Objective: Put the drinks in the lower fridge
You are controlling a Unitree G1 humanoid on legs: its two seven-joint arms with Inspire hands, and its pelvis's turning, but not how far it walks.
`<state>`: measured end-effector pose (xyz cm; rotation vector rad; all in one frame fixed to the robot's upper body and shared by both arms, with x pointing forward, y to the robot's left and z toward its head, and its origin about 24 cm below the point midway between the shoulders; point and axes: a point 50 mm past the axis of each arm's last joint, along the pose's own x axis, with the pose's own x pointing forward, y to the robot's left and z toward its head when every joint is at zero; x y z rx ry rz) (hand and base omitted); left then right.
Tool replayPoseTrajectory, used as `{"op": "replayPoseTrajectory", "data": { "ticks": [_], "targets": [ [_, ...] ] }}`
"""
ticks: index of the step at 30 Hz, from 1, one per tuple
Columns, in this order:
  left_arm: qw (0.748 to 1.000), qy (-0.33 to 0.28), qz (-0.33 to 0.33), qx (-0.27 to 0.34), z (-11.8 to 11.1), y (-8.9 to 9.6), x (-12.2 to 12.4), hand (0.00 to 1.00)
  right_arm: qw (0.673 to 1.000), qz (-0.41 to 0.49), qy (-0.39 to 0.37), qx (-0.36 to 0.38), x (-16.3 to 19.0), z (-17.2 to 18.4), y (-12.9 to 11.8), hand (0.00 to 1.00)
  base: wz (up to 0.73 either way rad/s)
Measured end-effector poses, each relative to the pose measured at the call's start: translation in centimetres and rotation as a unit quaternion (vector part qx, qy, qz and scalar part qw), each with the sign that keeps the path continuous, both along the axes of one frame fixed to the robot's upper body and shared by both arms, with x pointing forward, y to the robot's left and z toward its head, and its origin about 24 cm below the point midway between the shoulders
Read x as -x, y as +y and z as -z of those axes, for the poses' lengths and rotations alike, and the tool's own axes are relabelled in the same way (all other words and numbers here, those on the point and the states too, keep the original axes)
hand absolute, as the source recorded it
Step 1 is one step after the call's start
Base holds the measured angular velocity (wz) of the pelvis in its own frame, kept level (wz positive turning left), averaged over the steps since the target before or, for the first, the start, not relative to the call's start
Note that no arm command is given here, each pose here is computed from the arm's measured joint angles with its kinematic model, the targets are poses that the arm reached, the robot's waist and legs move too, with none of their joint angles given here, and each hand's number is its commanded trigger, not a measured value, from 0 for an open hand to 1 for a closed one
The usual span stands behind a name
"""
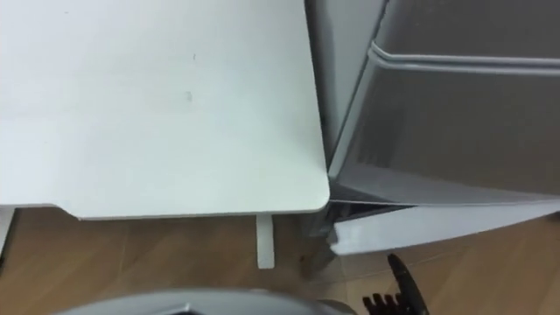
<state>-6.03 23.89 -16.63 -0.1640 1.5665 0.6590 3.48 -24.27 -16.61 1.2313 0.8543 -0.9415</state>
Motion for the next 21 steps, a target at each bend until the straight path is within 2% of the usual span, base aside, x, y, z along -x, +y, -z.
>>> {"op": "replayPoseTrajectory", "data": {
  "ticks": [4, 7, 10, 14, 21],
  "targets": [
    [1.000, -0.002, 0.004, 0.022, 0.0, -0.2, 0.1, 0.00, 0.994, -0.060, -0.087, 0.033, -4.6, -1.1, -0.3, 0.00, 0.14],
    [0.999, -0.004, 0.011, 0.033, 0.1, -0.5, -0.2, 0.00, 0.991, -0.086, -0.100, 0.030, -5.6, -1.3, 0.3, 0.00, 0.01],
    [0.998, -0.015, 0.037, 0.040, 0.3, -0.5, -1.3, 0.00, 0.990, -0.096, -0.091, 0.041, -6.7, -1.6, 0.6, 0.00, -0.12],
    [0.997, -0.029, 0.061, 0.026, 0.1, 0.7, -2.7, 0.00, 0.986, -0.141, -0.069, 0.053, -7.1, -1.7, 0.9, 0.00, 0.01],
    [0.996, -0.008, 0.079, 0.033, 0.0, 0.8, -2.4, 0.00, 0.986, -0.144, -0.071, 0.047, -7.3, -1.7, 1.0, 0.00, 0.14]
  ]
}}
